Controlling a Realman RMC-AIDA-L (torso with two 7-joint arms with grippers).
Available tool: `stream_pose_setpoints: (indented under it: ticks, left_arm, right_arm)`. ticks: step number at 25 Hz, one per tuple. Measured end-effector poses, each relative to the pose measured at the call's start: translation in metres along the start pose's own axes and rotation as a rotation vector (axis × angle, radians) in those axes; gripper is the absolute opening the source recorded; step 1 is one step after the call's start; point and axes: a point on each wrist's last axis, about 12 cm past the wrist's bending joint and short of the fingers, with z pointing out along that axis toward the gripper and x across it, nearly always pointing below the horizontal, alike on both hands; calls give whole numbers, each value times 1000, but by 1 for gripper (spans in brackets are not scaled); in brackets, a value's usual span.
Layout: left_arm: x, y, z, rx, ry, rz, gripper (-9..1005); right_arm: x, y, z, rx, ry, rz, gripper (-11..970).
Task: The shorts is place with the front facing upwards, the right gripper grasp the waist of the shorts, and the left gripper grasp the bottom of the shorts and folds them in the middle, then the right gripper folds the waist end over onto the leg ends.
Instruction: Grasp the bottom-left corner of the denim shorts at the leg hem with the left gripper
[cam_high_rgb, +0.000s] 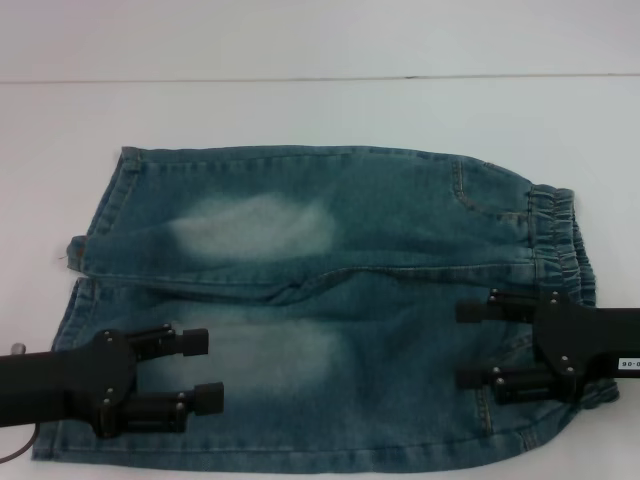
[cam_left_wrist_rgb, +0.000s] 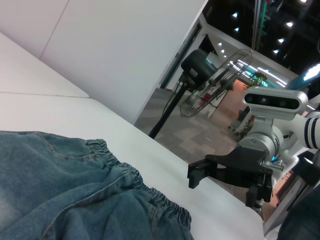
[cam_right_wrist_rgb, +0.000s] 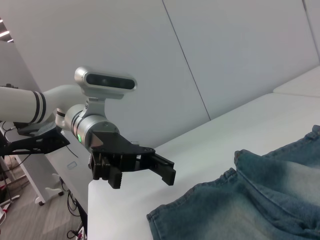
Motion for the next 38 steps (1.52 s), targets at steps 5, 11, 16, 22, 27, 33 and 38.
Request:
stream_pose_setpoints:
  ticks: [5, 11, 16, 22, 27, 33, 38]
  left_arm:
    - [0, 0, 0, 0, 0, 0, 885]
    - [0, 0, 0, -2, -1, 0, 884]
    - [0, 1, 0, -8, -1, 0, 884]
    - [0, 2, 0, -12, 0, -1, 884]
    - [0, 2, 1, -11, 1, -1, 884]
    - [0, 2, 1, -13, 0, -3, 883]
    - [0, 2, 1, -13, -1, -4, 883]
  right_arm:
    - [0, 0, 1, -1, -4, 5, 899]
    - [2, -2, 2, 37, -13, 11, 899]
    - [4, -4, 3, 54, -2, 16, 899]
    - [3, -4, 2, 53, -4, 30, 898]
    - [2, -3, 2, 43, 0, 27, 898]
    - [2, -3, 4, 33, 8, 22, 898]
    - [1, -3, 6, 31, 10, 22, 898]
